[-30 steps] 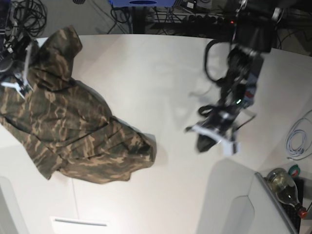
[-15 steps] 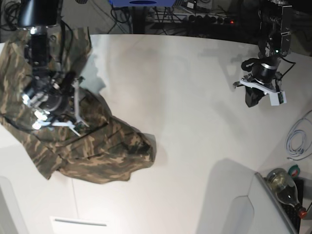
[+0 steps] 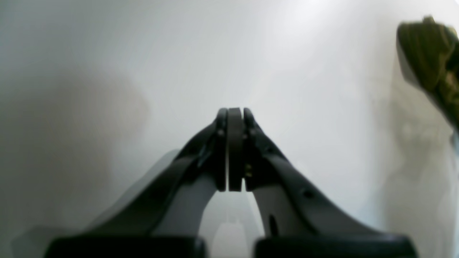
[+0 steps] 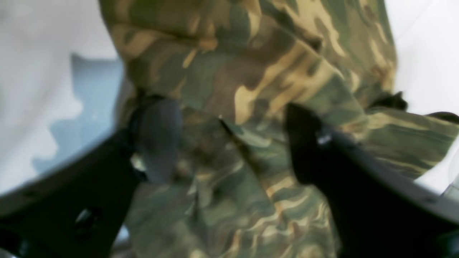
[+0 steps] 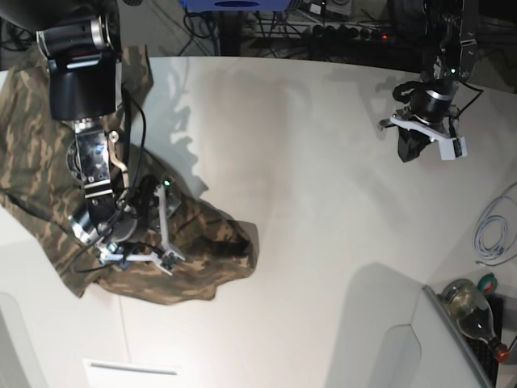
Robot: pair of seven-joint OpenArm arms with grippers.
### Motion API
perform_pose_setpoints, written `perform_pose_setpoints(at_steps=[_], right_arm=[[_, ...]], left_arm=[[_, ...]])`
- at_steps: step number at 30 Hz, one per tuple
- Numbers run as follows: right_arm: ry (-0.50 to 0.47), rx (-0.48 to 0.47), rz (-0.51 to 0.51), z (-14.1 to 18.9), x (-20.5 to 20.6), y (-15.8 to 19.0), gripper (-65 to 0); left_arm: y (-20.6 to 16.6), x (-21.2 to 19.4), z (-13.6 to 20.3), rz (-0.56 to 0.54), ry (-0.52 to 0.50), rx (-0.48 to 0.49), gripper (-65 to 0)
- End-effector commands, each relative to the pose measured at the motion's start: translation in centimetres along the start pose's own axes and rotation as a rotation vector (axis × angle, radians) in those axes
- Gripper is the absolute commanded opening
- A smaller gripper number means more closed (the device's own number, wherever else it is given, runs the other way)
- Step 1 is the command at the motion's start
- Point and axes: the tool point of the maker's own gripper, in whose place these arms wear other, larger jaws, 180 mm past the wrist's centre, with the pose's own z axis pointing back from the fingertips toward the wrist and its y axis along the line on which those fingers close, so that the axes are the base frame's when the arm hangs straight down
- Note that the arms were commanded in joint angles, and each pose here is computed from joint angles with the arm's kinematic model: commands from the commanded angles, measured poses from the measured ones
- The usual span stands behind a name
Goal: Layout the t-shirt on the table in an organized manner, then fold the t-shirt properly
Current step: 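Lift the shirt with the right gripper and flip it over itself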
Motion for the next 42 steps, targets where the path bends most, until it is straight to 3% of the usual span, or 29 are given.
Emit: perform_pose_setpoints(at_steps=[1, 4, 6, 7, 11, 13, 17, 21, 25, 29, 33, 38, 40, 42], right_arm=[[-0.058, -0.029, -0.003, 0.4, 1.9, -1.6, -15.5], [-0.037, 0.012, -0.014, -0.9, 1.6, -1.2, -14.9], [-0.009, 0.044, -0.026, -1.7, 1.0, -0.8, -20.1], [0.003, 0.056, -0.029, -2.0, 0.7, -0.6, -26.1], [-0.019, 0.036, -0.029, -1.5, 1.3, -1.0, -65.0], [-0.067, 0.01, -0.017, -0.4, 2.8, -0.6, -62.4], [-0.104, -0.107, 0.004, 3.8, 5.0, -1.5, -65.0], [-0.127, -0.247, 0.005, 8.6, 6.7, -4.2, -65.0], [-0.223, -0.388, 0.01, 13.7, 9.4, -7.3, -65.0], [-0.233, -0.481, 0.035, 15.7, 10.6, -11.6, -65.0], [-0.169, -0.435, -0.002, 12.6, 9.6, -15.6, -64.8], [-0.156, -0.221, -0.286, 5.7, 5.7, -18.9, -63.6], [-0.09, -0.104, -0.355, 2.6, 2.9, -17.8, -57.3], [-0.067, -0.025, -0.386, 0.8, 1.9, -16.5, -44.7]], left_arm=[[-0.1, 1.6, 0.2, -0.013, -0.049, -0.011, -65.0], [0.1, 1.2, 0.4, -0.013, -0.041, -0.007, -65.0], [0.1, 1.1, 0.4, -0.013, -0.038, -0.006, -65.0], [0.1, 1.0, 0.4, -0.014, -0.037, -0.005, -65.0], [0.3, 0.8, 0.4, -0.012, -0.031, 0.0, -65.0], [0.3, 1.0, 0.3, -0.013, -0.035, -0.002, -65.0], [0.3, 1.1, 0.2, -0.014, -0.037, 0.0, -65.0], [0.2, 1.6, 0.0, -0.012, -0.049, -0.004, -65.0], [0.1, 2.0, -0.2, -0.013, -0.058, -0.006, -65.0], [0.0, 2.2, -0.3, -0.013, -0.061, -0.007, -65.0], [0.0, 2.2, -0.3, -0.013, -0.063, -0.007, -65.0], [0.0, 2.2, -0.3, -0.013, -0.061, -0.007, -65.0], [0.0, 2.2, -0.3, -0.013, -0.061, -0.007, -65.0], [0.2, 1.8, -0.3, -0.008, -0.052, -0.002, -65.0]])
